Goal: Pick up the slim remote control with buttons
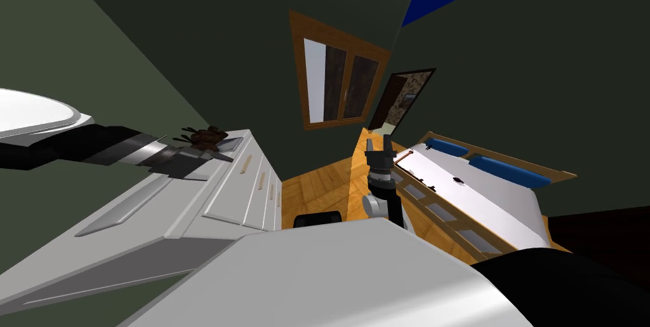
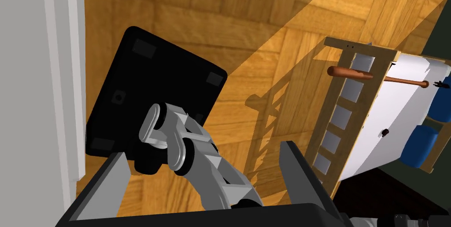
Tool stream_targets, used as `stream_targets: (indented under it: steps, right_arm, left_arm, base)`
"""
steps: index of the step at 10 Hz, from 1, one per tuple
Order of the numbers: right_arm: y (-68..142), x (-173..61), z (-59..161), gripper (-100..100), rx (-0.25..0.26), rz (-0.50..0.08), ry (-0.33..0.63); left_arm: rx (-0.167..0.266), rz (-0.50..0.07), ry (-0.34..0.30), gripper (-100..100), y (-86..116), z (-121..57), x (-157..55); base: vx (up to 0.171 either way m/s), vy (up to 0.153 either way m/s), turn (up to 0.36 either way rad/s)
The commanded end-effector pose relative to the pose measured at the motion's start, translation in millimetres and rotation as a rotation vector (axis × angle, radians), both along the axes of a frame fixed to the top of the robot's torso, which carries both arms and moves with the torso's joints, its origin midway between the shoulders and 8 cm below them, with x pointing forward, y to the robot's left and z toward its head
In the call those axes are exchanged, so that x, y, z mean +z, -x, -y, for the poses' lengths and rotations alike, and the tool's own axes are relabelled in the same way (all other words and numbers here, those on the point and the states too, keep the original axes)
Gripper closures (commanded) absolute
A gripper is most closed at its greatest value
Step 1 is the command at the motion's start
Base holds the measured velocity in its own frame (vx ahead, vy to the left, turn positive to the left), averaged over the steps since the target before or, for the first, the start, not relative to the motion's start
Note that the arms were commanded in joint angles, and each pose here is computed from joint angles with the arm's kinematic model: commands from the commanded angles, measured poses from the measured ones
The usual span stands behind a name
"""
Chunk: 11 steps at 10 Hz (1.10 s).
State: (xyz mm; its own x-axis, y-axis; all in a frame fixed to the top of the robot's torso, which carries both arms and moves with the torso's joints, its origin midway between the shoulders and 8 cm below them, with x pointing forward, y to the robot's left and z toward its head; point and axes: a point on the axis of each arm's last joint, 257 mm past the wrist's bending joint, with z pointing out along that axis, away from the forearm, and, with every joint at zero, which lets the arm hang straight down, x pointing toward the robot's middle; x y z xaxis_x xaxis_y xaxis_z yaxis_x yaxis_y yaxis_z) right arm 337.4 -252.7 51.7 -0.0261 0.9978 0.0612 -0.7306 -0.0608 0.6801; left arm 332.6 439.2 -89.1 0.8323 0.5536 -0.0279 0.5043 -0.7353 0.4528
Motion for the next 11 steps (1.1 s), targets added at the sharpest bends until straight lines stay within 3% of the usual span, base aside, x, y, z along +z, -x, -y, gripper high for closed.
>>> stream_targets:
  steps: [1, 2, 3, 5, 7, 10, 11]
  right_arm:
    - [0, 0, 0, 0, 0.000, 0.000, 0.000]
    - [0, 0, 0, 0, 0.000, 0.000, 0.000]
    - [0, 0, 0, 0, 0.000, 0.000, 0.000]
    - [0, 0, 0, 0, 0.000, 0.000, 0.000]
    - [0, 0, 0, 0, 0.000, 0.000, 0.000]
    - [0, 0, 0, 0, 0.000, 0.000, 0.000]
    - [0, 0, 0, 0, 0.000, 0.000, 0.000]
  left_arm:
    - [-0.024, -0.001, -0.084, -100, 4, -22.5, 2]
    - [-0.030, 0.000, -0.103, -100, 4, -26.7, 0]
    - [-0.044, -0.009, -0.161, -100, 9, -45.2, 0]
    - [-0.048, -0.009, -0.176, -100, 9, -48.4, 0]
    - [-0.068, -0.045, -0.279, -100, 21, -83.4, -3]
    - [-0.102, -0.065, -0.339, -100, 30, -102.2, -6]
    - [-0.118, -0.090, -0.375, -100, 38, -115.6, -9]
  base:
    - [-0.015, 0.087, -0.076]
    - [-0.015, 0.072, -0.039]
    - [-0.021, 0.080, -0.047]
    - [-0.010, 0.056, -0.022]
    - [-0.014, 0.086, -0.074]
    - [-0.010, 0.086, -0.031]
    - [-0.011, 0.058, -0.037]
